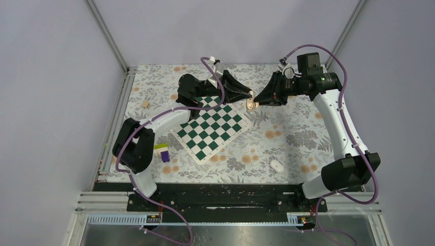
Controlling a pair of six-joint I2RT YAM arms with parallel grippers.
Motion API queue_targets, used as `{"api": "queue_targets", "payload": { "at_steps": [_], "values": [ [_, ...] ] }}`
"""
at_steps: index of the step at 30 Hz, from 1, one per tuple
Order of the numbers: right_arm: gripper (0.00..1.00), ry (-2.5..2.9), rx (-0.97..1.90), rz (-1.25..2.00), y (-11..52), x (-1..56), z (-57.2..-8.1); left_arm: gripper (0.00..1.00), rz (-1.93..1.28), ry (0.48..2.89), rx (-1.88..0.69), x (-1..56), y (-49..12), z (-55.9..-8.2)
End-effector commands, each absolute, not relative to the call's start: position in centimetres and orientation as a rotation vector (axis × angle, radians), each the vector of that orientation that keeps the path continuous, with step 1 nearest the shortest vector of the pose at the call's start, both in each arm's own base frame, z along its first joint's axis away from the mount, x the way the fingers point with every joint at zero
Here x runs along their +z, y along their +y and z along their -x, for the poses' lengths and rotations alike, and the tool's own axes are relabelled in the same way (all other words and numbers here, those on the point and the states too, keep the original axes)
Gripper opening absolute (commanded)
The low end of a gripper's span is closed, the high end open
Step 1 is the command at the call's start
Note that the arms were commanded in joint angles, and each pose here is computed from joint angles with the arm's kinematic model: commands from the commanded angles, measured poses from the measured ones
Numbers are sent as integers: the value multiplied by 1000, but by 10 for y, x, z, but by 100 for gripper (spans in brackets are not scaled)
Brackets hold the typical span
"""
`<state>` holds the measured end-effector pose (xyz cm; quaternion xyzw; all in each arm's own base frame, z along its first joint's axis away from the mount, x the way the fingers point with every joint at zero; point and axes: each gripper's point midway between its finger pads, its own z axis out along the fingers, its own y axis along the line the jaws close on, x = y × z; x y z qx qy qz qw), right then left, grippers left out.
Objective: Insert the wireless bluetooth earbuds into the charging case
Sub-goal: Place the earbud in the charging case.
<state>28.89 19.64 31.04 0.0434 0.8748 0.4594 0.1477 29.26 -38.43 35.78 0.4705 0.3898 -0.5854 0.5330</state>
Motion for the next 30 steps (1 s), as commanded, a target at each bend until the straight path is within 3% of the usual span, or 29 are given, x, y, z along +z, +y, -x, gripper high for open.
{"api": "queue_targets", "payload": {
  "at_steps": [1,30],
  "values": [
    [0,2420,1365,-43,202,341,-283,0,-1115,889,-1378,359,-383,-296],
    [0,2378,1408,-22,204,355,-279,0,-1105,904,-1414,348,-384,-295]
  ]
}}
